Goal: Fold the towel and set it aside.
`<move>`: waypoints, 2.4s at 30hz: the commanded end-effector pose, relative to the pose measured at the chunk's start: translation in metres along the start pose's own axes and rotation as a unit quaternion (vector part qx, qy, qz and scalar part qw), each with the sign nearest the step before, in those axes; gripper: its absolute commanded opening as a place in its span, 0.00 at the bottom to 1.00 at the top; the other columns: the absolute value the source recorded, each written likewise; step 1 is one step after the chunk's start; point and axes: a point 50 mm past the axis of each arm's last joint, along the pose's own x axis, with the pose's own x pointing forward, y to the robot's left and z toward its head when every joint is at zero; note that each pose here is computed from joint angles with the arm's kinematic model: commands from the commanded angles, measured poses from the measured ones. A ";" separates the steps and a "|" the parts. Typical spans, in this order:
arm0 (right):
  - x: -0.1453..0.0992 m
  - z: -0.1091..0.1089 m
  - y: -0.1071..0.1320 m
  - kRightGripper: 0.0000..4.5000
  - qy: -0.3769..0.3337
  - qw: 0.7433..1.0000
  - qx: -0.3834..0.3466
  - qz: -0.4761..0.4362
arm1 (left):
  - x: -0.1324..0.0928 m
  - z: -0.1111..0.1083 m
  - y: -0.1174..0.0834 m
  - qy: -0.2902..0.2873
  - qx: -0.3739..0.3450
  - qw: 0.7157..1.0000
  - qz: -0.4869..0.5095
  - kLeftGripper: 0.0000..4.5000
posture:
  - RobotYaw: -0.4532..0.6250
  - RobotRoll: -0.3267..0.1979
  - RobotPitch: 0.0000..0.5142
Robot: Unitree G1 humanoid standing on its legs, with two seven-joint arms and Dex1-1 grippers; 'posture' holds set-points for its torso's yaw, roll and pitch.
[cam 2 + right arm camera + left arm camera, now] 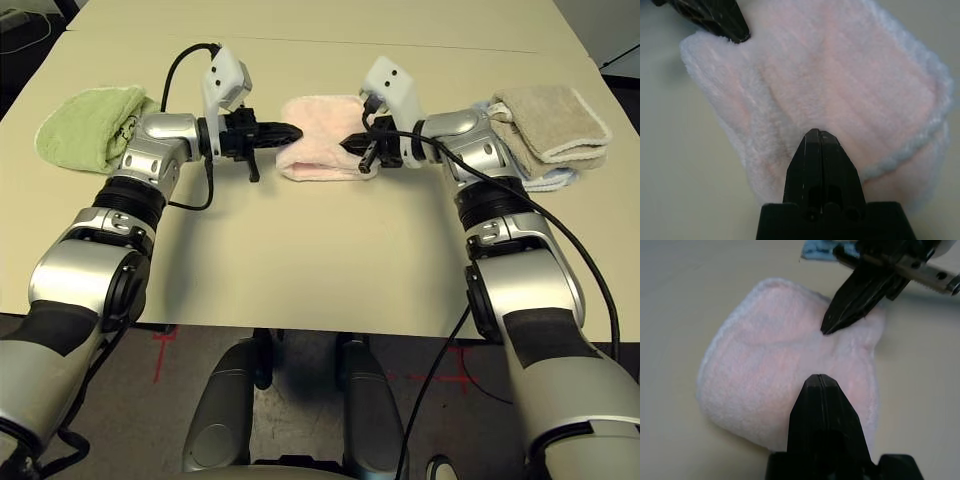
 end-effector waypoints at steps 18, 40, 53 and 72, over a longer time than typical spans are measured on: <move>0.002 -0.059 0.012 0.00 0.054 0.997 0.059 -0.023 | -0.014 -0.037 0.003 0.129 0.011 0.991 0.038 0.01 | 0.50 0.62 0.48; -0.023 0.009 -0.010 0.00 -0.187 0.977 0.083 -0.050 | -0.018 0.052 0.019 -0.102 0.030 0.994 0.007 0.01 | 0.49 0.62 0.46; 0.020 0.016 -0.008 0.00 -0.118 0.985 0.085 -0.095 | 0.032 0.040 0.002 -0.043 0.021 0.997 0.060 0.01 | 0.50 0.62 0.48; 0.028 0.004 -0.007 0.00 -0.086 0.980 0.104 -0.148 | 0.037 0.003 -0.003 0.039 -0.009 0.994 0.105 0.01 | 0.44 0.62 0.59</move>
